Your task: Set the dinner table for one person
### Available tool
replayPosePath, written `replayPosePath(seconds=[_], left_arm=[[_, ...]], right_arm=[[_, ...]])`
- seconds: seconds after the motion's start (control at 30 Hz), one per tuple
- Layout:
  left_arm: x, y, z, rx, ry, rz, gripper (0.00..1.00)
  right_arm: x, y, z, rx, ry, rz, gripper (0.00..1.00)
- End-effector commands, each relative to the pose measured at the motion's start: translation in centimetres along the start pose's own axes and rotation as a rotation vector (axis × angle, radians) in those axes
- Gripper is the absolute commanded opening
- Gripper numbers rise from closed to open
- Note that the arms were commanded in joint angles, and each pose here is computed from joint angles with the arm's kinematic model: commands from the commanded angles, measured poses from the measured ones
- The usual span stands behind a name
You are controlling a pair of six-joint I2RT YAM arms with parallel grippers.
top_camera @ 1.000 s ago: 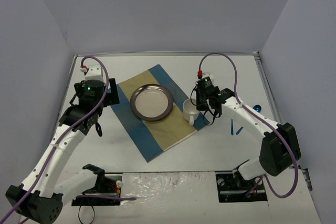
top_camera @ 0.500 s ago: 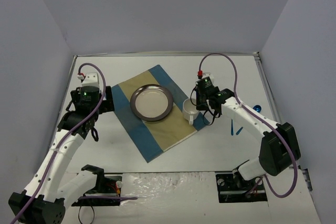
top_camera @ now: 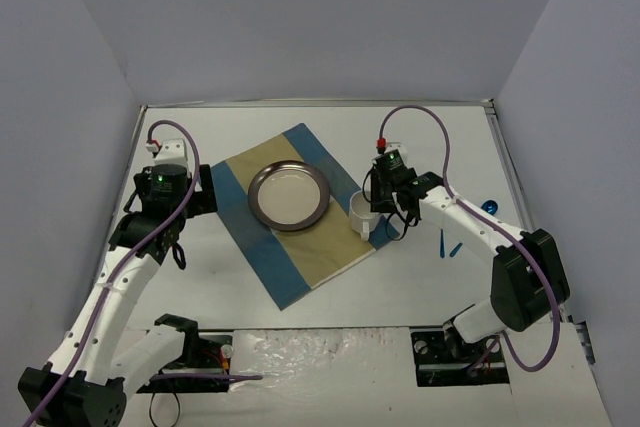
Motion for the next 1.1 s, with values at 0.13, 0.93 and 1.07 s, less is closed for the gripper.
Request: replayPosePath(seconds=[0.13, 0.93, 1.07], left_arm=[[0.2, 1.2, -0.1, 0.032, -0.019, -0.061, 0.95], [1.2, 1.3, -0.5, 0.064, -0.102, -0.068, 0.95], [1.4, 1.3, -0.4, 0.072, -0.116, -0.076, 0.95]], right_arm=[[2.9, 3.0, -0.1, -0.073, 0.031, -0.170, 0.62], [-2.1, 3.6, -18.2, -0.393, -0.111, -0.237, 0.68], [-3.2, 3.3, -19.9, -0.318, -0.135, -0.203, 0.68]])
Point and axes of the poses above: each gripper's point midway between its finger pads, its own x axis back along the fingers, its own z axis along the line the jaws close on, y = z × x, the point moved 8 cm from there along x, back along the fingers, and after that the axes turned 8 degrees about x, right-handed, at the moved point
